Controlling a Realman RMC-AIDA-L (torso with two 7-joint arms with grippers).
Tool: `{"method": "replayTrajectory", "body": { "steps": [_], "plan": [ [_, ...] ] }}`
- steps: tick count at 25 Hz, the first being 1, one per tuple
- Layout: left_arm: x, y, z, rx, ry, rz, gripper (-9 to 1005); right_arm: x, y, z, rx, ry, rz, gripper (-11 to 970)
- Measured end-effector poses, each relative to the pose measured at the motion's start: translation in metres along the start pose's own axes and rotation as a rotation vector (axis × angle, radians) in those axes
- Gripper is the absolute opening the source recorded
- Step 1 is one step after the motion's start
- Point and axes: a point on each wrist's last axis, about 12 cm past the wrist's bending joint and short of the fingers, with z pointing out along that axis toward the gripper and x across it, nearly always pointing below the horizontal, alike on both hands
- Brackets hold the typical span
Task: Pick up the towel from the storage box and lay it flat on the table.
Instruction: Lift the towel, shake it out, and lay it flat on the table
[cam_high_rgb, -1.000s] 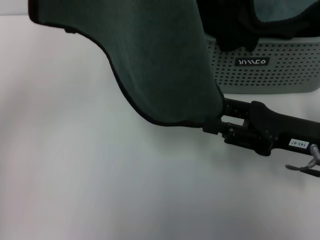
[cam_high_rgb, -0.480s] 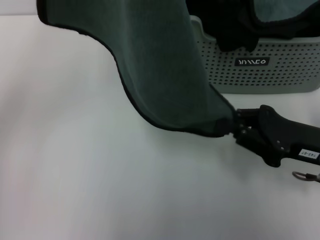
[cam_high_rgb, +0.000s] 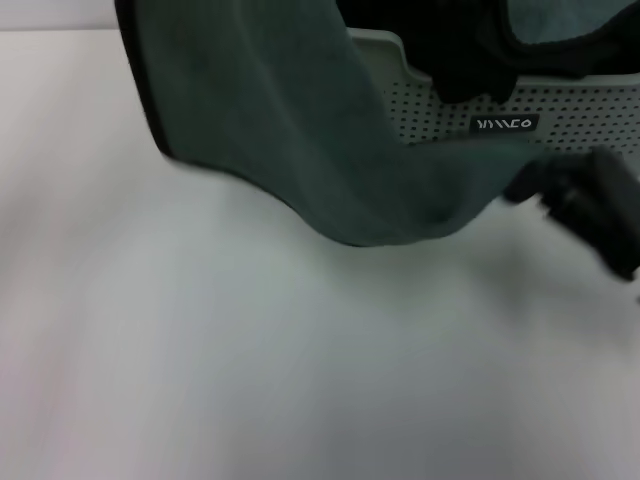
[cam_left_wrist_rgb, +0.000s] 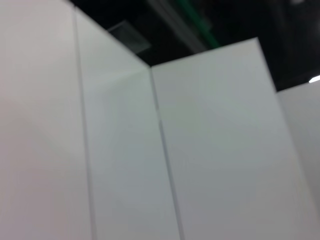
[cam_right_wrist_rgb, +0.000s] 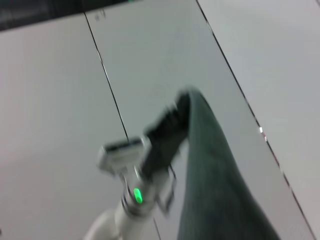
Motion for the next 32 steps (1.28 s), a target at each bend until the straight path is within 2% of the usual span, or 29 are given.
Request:
{"method": "replayTrajectory", "body": {
  "steps": [5, 10, 13, 15, 18, 19, 22, 25, 29, 32],
  "plan": [
    [0.032, 0.005, -0.033, -0.086, 0.054, -0.078, 121, -0.031, -0.004, -0.007, -0.038, -0.095, -0.059, 2],
    [0.056, 0.006, -0.081, -0.132, 0.073, -0.164, 221, -0.066, -0.019, -0.002, -0.099, -0.100, -0.075, 2],
    [0.059, 0.003, -0.107, -0.098, 0.097, -0.189, 288, -0.092, -0.030, 0.007, -0.137, -0.091, -0.088, 3],
    [0.059, -0.001, -0.124, -0.072, 0.126, -0.201, 368, -0.105, -0.034, 0.011, -0.164, -0.091, -0.092, 3],
    [0.056, -0.008, -0.146, -0.070, 0.158, -0.198, 488, -0.129, -0.038, 0.014, -0.204, -0.083, -0.103, 3],
    [0.055, -0.010, -0.151, -0.083, 0.161, -0.189, 488, -0.139, -0.040, 0.013, -0.215, -0.069, -0.105, 3],
    [0.054, -0.013, -0.159, -0.131, 0.139, -0.177, 487, -0.161, -0.045, 0.021, -0.263, 0.025, -0.095, 3],
    [0.055, -0.013, -0.157, -0.140, 0.122, -0.183, 486, -0.179, -0.053, 0.043, -0.330, 0.198, -0.085, 4],
    [0.065, -0.011, -0.137, -0.077, 0.123, -0.216, 485, -0.198, -0.060, 0.068, -0.391, 0.423, -0.067, 4],
    [0.071, -0.011, -0.127, -0.045, 0.125, -0.232, 484, -0.203, -0.065, 0.089, -0.398, 0.604, -0.006, 4]
  ]
}}
